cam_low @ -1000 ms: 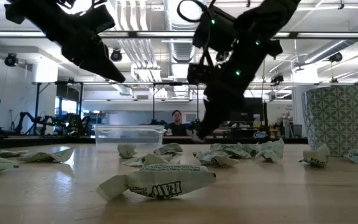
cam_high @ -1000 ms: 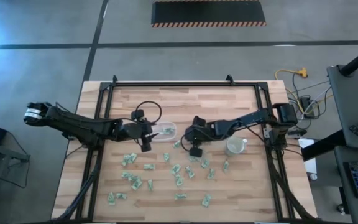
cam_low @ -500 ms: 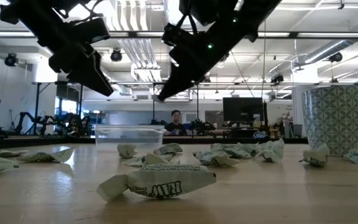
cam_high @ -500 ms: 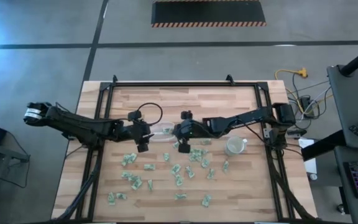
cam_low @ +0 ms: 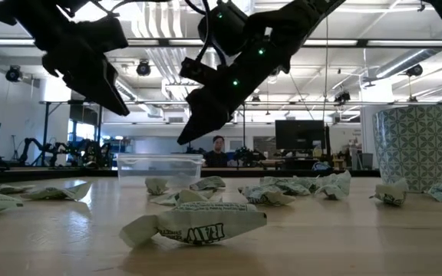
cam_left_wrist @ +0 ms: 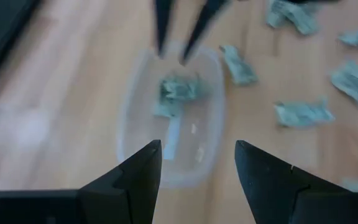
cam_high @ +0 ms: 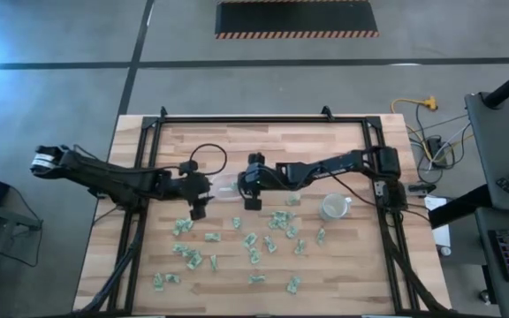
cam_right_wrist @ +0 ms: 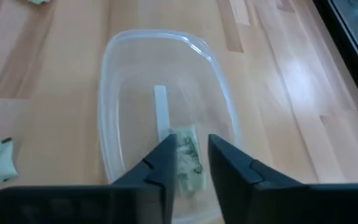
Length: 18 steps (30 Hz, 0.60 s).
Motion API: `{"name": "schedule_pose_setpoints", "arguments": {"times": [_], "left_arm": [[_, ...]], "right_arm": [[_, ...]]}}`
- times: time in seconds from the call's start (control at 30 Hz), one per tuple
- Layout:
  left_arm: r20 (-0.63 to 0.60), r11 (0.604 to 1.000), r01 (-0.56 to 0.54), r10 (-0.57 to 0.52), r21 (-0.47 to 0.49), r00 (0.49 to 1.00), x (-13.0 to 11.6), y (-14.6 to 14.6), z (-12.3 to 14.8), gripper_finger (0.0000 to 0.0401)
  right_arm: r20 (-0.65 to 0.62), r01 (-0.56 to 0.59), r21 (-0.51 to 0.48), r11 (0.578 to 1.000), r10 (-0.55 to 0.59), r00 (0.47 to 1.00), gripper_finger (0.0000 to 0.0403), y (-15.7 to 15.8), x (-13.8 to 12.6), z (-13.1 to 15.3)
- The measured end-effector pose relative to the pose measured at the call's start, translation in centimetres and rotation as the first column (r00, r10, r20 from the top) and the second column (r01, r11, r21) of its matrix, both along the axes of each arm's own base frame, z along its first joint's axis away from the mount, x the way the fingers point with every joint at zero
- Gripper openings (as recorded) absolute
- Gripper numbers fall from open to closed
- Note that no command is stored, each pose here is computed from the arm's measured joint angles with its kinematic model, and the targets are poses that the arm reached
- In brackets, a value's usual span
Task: Pick and place Stevia / Truvia into bins
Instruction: Put the stevia packet into the transparent bin
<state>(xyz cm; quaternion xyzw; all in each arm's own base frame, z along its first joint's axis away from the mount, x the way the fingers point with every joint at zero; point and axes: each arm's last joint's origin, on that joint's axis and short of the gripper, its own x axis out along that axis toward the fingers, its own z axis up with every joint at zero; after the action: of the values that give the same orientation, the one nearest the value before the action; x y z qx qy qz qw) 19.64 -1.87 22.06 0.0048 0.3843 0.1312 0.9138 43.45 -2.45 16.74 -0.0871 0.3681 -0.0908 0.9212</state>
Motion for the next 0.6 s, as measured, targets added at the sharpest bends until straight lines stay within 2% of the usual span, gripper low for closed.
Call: {"name": "schedule_pose_setpoints", "arguments": {"times": [0.2, 0.4, 0.6], "left_arm": [[-0.115, 0.982, 0.056, -0.077, -0.18, 0.99, -1.3, -1.0, -0.6, 0.0187], [-0.274, 0.956, -0.032, -0.052, -0.292, 0.96, -2.6, -2.5, -1.8, 0.0187], [-0.355, 0.95, -0.059, -0.056, -0.306, 0.933, -2.6, -4.3, -3.0, 0.0187]], "right_arm": [[-0.007, -0.025, -0.016, 1.0, 0.025, 1.0, 0.0141, 0.3, -1.0, 2.2], [-0.066, -0.124, -0.017, 0.992, 0.123, 0.99, 0.0155, 1.9, -3.2, 4.2], [-0.114, -0.235, 0.055, 0.97, 0.24, 0.964, 0.0147, 3.3, -4.6, 5.3]]}}
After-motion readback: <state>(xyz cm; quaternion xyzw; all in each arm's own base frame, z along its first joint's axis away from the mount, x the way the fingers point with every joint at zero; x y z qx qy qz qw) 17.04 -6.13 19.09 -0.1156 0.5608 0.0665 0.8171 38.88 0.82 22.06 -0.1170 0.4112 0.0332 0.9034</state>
